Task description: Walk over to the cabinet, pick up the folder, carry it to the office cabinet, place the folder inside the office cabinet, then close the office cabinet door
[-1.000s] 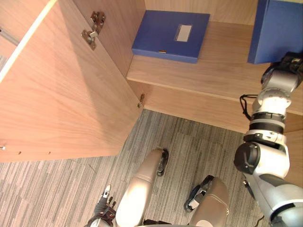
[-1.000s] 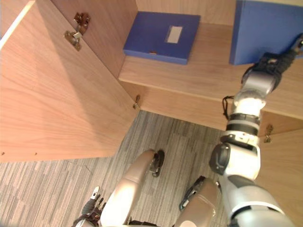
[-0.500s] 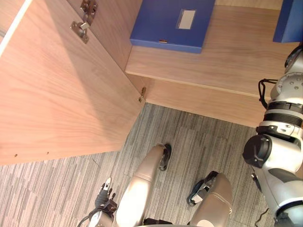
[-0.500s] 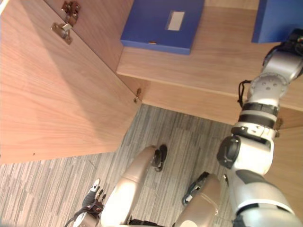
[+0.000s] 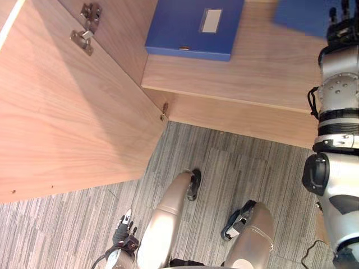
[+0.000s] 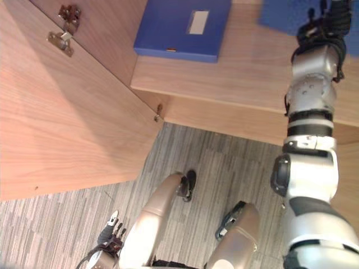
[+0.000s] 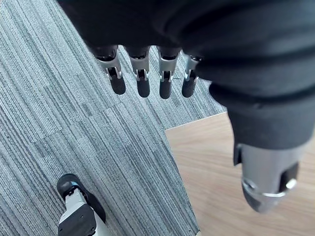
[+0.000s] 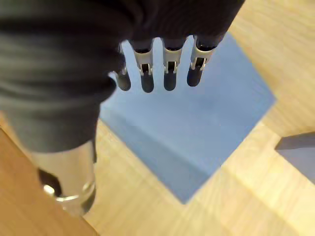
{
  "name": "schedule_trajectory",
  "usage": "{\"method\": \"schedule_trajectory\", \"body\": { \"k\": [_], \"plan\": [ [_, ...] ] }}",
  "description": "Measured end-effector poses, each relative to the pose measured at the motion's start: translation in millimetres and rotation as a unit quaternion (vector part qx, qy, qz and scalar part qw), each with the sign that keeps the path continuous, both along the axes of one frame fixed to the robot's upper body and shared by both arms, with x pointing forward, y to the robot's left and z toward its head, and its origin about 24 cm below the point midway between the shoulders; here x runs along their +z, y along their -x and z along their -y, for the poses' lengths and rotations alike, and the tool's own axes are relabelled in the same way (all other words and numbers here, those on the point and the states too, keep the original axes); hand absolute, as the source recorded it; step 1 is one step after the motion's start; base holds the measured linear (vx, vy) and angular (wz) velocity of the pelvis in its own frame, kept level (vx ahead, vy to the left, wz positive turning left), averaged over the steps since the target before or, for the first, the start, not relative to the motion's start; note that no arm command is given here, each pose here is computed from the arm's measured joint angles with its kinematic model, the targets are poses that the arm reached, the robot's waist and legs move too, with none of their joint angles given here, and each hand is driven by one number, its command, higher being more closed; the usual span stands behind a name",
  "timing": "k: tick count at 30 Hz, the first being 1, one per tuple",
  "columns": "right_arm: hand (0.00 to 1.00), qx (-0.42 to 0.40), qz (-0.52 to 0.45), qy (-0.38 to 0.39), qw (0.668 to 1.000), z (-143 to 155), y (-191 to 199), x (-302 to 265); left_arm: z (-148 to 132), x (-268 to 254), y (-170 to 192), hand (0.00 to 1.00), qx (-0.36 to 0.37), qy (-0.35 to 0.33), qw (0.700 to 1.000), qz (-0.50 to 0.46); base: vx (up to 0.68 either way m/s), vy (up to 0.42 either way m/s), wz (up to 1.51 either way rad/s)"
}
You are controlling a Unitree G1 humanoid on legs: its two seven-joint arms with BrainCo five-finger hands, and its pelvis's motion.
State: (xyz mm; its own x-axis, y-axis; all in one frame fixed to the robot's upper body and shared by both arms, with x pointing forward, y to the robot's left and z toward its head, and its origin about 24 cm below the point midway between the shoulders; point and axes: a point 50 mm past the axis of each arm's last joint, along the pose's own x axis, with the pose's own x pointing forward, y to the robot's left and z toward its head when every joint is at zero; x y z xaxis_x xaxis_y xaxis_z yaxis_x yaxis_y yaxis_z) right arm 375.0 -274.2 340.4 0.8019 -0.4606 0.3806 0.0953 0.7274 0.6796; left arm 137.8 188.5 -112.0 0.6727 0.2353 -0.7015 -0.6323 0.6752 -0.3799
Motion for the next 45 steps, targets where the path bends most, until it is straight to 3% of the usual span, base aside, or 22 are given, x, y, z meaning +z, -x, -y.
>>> {"method": "schedule_trajectory", "body": {
  "k": [9, 21, 31, 39, 45],
  "plan": [
    [0.00, 0.014, -0.051, 0.020, 0.998, -4, -11, -15, 0, -3, 0, 0.00, -0.001, 0.004, 1.000, -0.004, 0.02, -0.015, -0.05],
    [0.00, 0.024, -0.108, -0.024, 0.994, -6, -22, -61, 3, -4, -6, 0.00, -0.007, 0.003, 1.000, -0.007, 0.00, -0.001, -0.09],
    [0.00, 0.026, -0.145, 0.029, 0.989, -14, -28, -72, 6, -3, -10, 0.00, 0.003, 0.012, 1.000, 0.001, 0.07, -0.045, -0.05],
    [0.00, 0.095, -0.174, 0.031, 0.980, -76, -36, -119, 6, -2, -11, 0.00, 0.004, 0.013, 1.000, 0.007, 0.04, -0.050, -0.17],
    [0.00, 0.157, -0.193, 0.003, 0.969, -128, -18, -183, 2, -1, -8, 0.00, 0.015, 0.014, 1.000, 0.013, 0.04, -0.031, -0.22]
  ]
}}
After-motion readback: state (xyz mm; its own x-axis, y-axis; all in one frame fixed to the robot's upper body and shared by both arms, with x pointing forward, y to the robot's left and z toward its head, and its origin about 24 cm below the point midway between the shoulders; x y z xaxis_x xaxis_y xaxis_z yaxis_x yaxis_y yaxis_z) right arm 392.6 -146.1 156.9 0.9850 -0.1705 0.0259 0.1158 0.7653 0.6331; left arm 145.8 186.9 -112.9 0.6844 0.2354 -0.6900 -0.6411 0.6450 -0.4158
